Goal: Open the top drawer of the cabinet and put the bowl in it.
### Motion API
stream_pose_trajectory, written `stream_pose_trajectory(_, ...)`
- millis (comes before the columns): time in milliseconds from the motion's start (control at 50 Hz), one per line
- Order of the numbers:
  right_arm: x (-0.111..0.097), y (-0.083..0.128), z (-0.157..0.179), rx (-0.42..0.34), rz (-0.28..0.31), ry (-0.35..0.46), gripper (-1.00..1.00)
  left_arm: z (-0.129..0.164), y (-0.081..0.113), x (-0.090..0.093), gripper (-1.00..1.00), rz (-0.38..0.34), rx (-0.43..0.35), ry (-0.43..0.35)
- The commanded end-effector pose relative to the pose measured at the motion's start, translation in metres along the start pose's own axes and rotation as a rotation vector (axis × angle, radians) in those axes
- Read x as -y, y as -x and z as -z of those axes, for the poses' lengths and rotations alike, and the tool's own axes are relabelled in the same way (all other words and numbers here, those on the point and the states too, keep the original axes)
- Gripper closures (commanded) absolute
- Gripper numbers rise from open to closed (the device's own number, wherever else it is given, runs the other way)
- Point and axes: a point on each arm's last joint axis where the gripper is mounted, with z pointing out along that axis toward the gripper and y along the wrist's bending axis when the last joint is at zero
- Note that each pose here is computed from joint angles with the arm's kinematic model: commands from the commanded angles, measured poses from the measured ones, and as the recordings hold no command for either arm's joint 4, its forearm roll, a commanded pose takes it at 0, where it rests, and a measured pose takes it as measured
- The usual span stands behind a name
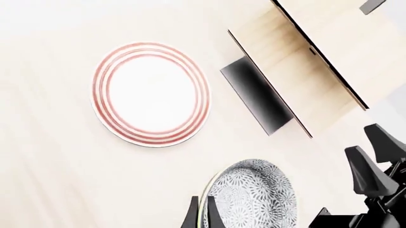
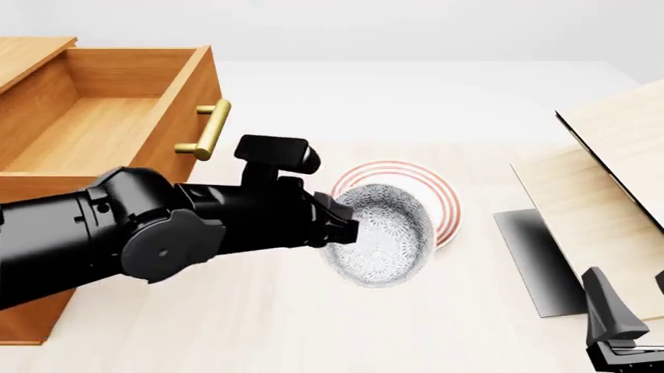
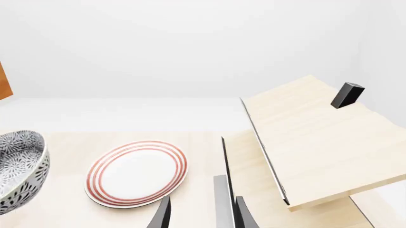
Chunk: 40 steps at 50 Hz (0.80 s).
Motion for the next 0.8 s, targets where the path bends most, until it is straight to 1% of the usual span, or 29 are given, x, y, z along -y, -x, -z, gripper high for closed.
stream_pose_trajectory(20,0.000,0.000,0.000,0.000,0.000,0.000,-1.00,0.015,0.020,0.003,1.00,0.008,0.043,-0.005)
stream_pose_trajectory(40,0.000,0.000,0.000,0.000,0.000,0.000,-1.00,0.014,0.022,0.003,1.00,0.000,0.035,0.000)
stream_pose_trajectory(80,0.000,0.000,0.000,0.000,0.000,0.000,-1.00,0.016,0.025,0.003,1.00,0.010,0.041,0.001)
stream_pose_trajectory(180,0.000,0.000,0.000,0.000,0.000,0.000,-1.00,0.019,0.035,0.005,1.00,0.006,0.044,0.006)
stream_pose_trajectory(200,0.000,0.000,0.000,0.000,0.000,0.000,-1.00,0.020,0.038,0.004,1.00,0.022,0.046,0.010)
stream_pose_trajectory(220,0.000,0.000,0.000,0.000,0.000,0.000,-1.00,0.019,0.040,0.005,1.00,0.021,0.044,0.010)
stream_pose_trajectory(260,0.000,0.000,0.000,0.000,0.000,0.000,-1.00,0.022,0.045,0.008,1.00,0.018,0.050,0.007)
stream_pose_trajectory(280,0.000,0.000,0.000,0.000,0.000,0.000,-1.00,0.024,0.049,0.011,1.00,0.005,0.058,-0.001)
stream_pose_trajectory(300,0.000,0.000,0.000,0.000,0.000,0.000,-1.00,0.022,0.051,0.012,1.00,0.007,0.051,0.001)
stream_pose_trajectory(560,0.000,0.000,0.000,0.000,0.000,0.000,-1.00,0.032,0.088,0.009,1.00,0.002,0.051,0.048)
stream_pose_trajectory(640,0.000,0.000,0.000,0.000,0.000,0.000,-1.00,0.032,0.100,0.015,1.00,-0.003,0.053,0.043)
stream_pose_trajectory(740,0.000,0.000,0.000,0.000,0.000,0.000,-1.00,0.032,0.108,0.017,1.00,-0.004,0.055,0.047)
stream_pose_trajectory(800,0.000,0.000,0.000,0.000,0.000,0.000,-1.00,0.034,0.117,0.017,1.00,-0.009,0.061,0.054)
